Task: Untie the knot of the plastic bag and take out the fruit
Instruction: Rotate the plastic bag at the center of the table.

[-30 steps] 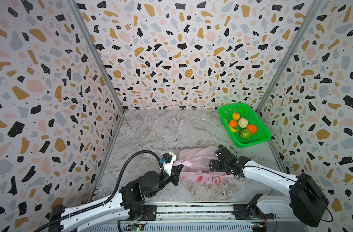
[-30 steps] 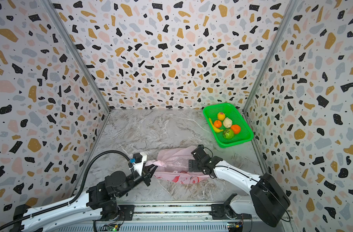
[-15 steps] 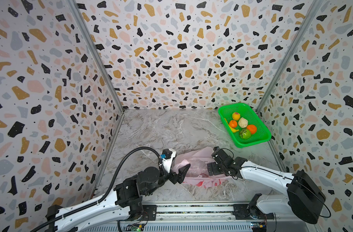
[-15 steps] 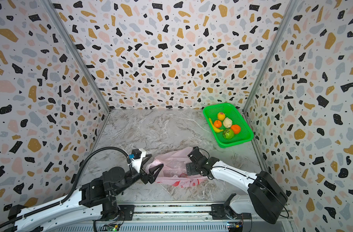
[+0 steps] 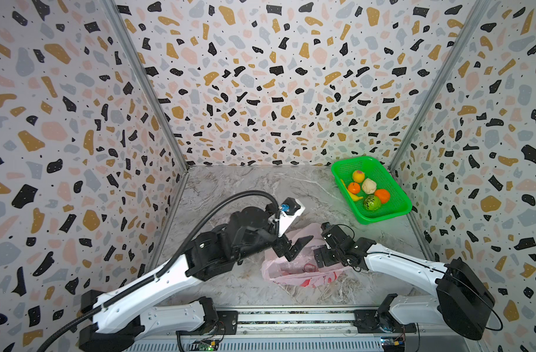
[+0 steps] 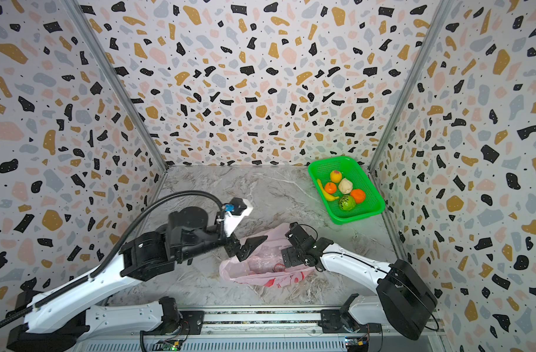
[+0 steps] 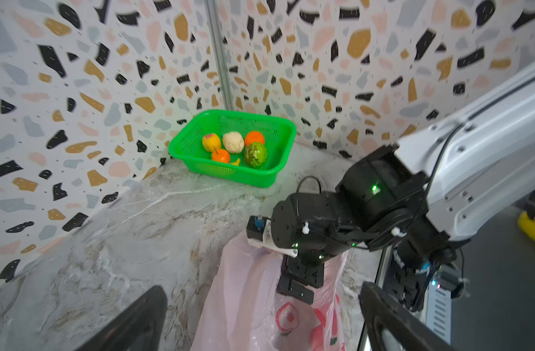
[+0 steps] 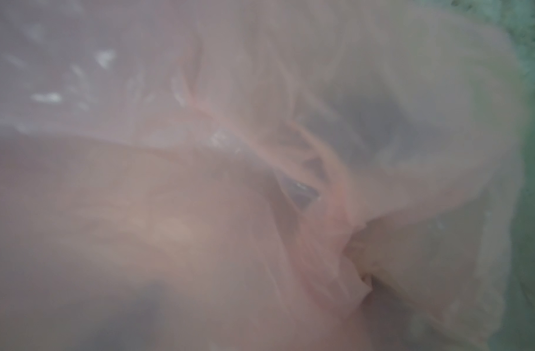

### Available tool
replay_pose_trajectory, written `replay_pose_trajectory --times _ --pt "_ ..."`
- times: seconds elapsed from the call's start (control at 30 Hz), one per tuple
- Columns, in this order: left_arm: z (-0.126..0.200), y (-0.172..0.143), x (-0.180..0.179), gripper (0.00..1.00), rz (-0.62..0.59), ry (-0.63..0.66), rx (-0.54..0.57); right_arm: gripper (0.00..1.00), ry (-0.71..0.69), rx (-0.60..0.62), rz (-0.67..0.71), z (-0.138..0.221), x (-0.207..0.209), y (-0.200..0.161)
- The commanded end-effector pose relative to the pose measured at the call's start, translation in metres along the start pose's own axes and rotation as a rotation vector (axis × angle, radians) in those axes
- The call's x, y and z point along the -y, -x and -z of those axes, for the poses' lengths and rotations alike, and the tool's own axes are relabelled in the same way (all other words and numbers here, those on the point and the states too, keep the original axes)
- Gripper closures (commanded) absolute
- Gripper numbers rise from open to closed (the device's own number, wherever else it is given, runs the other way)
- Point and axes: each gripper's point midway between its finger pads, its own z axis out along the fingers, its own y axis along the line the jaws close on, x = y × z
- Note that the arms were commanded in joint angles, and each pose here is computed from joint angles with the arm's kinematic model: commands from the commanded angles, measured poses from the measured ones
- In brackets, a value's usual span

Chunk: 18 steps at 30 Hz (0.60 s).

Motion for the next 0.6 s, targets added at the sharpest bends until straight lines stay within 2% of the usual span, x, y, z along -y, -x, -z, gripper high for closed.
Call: replay_pose_trajectory --times 0.0,0.1,0.17,0.23,0.57 --pt "-0.023 -0.038 0.006 0.00 -0.095 -0.100 -0.182 0.00 0.039 0.043 0.009 0.012 -0.007 0.016" --pt "-0.049 -0.063 -0.008 0.00 -0.119 -0.070 -0.269 0.00 0.054 0.046 -0.003 0.014 -0.006 0.013" --pt "-0.061 -0.070 0.000 0.00 -0.114 -0.116 -0.285 0.00 0.060 0.050 -0.013 0.015 -0.006 0.011" --pt "-0.074 -0.091 0.004 0.00 -0.104 -0.144 -0.348 0.00 0.068 0.053 -0.019 0.016 -0.005 0.010" --pt "-0.103 -0.150 -0.016 0.05 -0.148 -0.008 -0.477 0.00 0.098 0.063 -0.026 0.016 -0.008 0.008"
